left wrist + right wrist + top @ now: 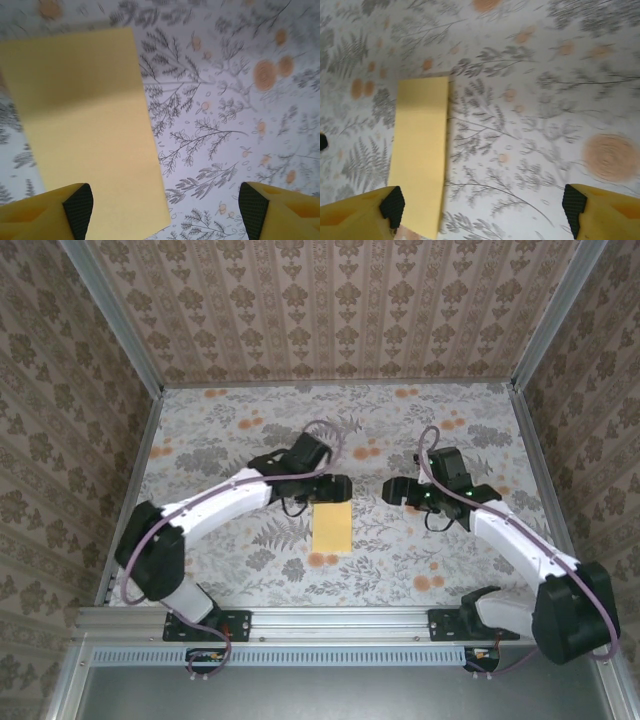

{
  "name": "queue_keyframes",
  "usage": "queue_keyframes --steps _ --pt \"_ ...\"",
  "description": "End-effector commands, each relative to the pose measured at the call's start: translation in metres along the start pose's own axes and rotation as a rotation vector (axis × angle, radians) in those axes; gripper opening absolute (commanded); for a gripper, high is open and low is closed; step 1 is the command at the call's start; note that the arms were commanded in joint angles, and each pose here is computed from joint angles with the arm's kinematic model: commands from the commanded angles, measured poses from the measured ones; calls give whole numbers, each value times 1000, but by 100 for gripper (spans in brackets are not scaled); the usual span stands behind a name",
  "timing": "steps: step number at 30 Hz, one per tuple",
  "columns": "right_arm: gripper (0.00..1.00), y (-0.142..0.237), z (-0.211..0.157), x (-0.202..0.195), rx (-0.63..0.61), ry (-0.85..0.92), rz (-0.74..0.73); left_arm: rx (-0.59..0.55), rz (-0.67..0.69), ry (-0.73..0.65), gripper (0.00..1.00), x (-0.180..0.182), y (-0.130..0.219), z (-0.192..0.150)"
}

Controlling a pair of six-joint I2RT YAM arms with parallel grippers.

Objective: Fold a paper plane with a square sheet of paper (fold left side to right side)
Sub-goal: Turn over the paper at the center of the table, then third fold the triangle at the center of the table.

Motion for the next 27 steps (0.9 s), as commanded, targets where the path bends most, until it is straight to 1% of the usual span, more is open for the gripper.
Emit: queue_keyframes --steps 1,4,7,12,16,21,27 --pt "79 -22 7 41 10 -19 192 -43 -71 26 80 19 12 11" --pt "76 -45 6 56 57 10 206 -55 -113 75 80 39 18 12" --pt "74 -65 8 66 72 24 213 -51 -165 124 81 54 19 9" --pt "73 -95 12 70 101 31 192 -59 -244 180 84 72 20 3" --pt "72 -114 13 71 129 35 183 -66 -250 196 89 85 23 -5" --pt "72 -131 15 71 157 49 173 -43 -249 220 89 95 18 -13" --pt "72 -143 20 71 170 61 166 -22 -242 232 89 99 11 -16"
Point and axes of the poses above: each hand's point on the last joint's axis, 136 mm out from that joint toward the fingers, its own y axis back along the fingers, its own x axis along the line the jaws close on, z = x × y, the point moved 1 cm from there along y, back along the fingers, and after that the axes turned 10 degrees about y, right-handed, at the moved point
